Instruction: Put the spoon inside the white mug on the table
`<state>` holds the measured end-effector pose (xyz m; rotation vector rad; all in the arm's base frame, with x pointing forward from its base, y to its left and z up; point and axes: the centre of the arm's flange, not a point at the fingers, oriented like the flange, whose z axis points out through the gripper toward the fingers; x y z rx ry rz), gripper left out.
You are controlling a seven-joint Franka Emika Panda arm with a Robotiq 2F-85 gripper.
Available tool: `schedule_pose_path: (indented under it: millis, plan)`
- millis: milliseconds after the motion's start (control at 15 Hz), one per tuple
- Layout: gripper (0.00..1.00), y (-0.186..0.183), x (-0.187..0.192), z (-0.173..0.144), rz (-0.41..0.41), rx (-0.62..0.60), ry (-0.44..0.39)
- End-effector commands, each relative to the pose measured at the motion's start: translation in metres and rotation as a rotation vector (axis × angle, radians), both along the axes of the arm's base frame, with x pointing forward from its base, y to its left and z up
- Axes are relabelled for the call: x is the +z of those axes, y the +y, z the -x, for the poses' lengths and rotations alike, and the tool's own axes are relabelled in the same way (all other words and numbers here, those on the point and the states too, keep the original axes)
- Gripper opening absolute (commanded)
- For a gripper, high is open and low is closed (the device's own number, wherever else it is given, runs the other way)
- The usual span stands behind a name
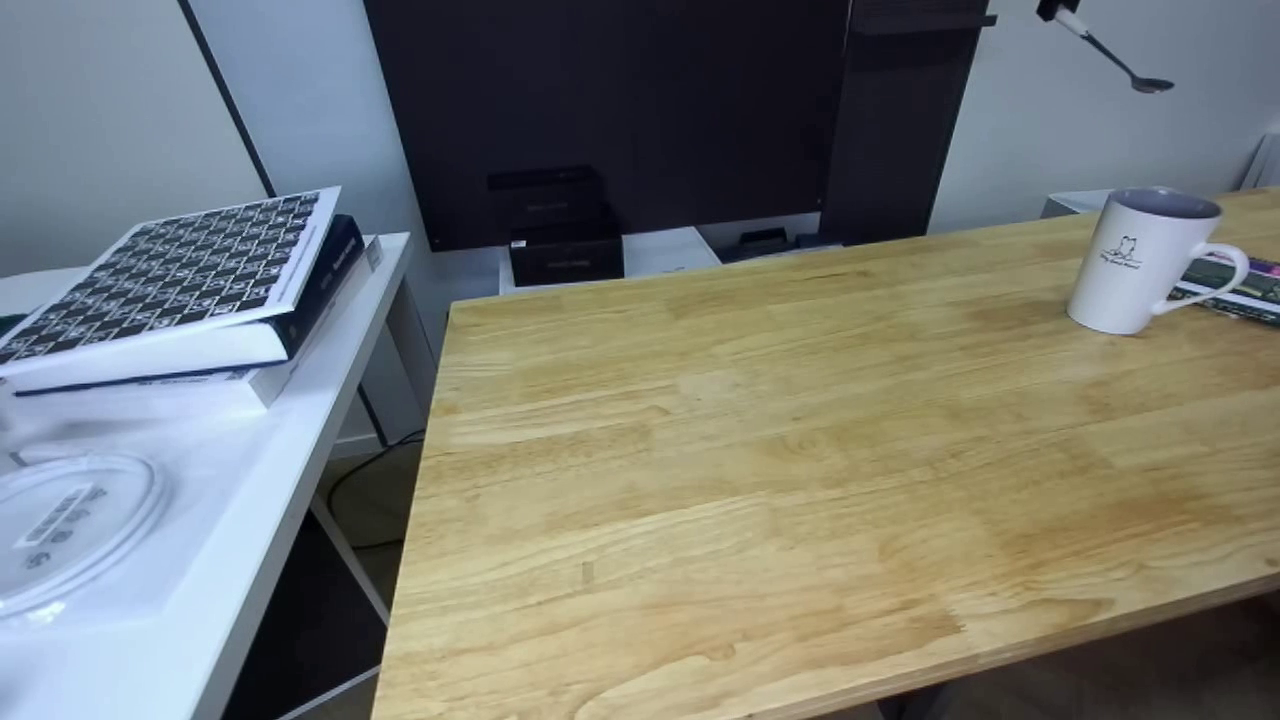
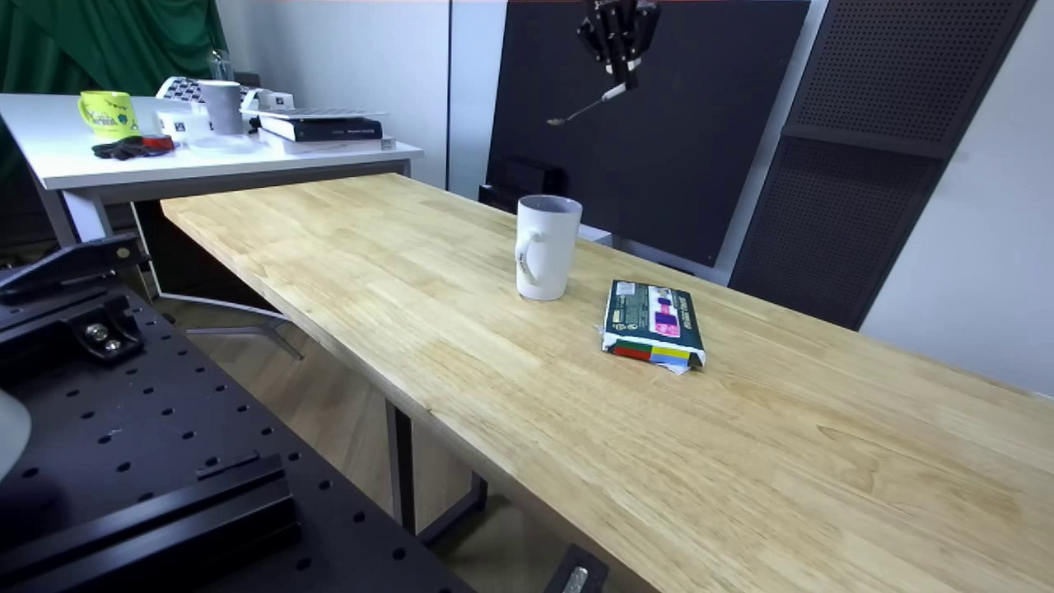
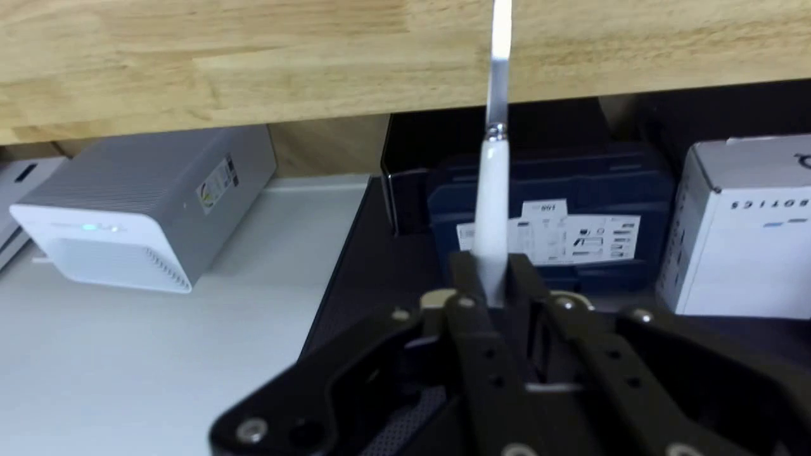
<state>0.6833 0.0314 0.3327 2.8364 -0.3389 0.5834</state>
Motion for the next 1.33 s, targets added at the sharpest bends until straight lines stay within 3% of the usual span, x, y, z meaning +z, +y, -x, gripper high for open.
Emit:
schedule_pose_path:
  millis: [0,200,533,1267]
  plan:
    - [0.04,-0.010,-0.005,0.051,0.095,-0.018,-0.170]
    - [0.04,-0.020,-0.011,0.069,0.146,-0.014,-0.267]
    - [0.04,-0.025,-0.007,0.089,0.209,-0.056,-0.328]
    - [0.04,0.005,-0.032,0.134,0.184,-0.085,-0.380]
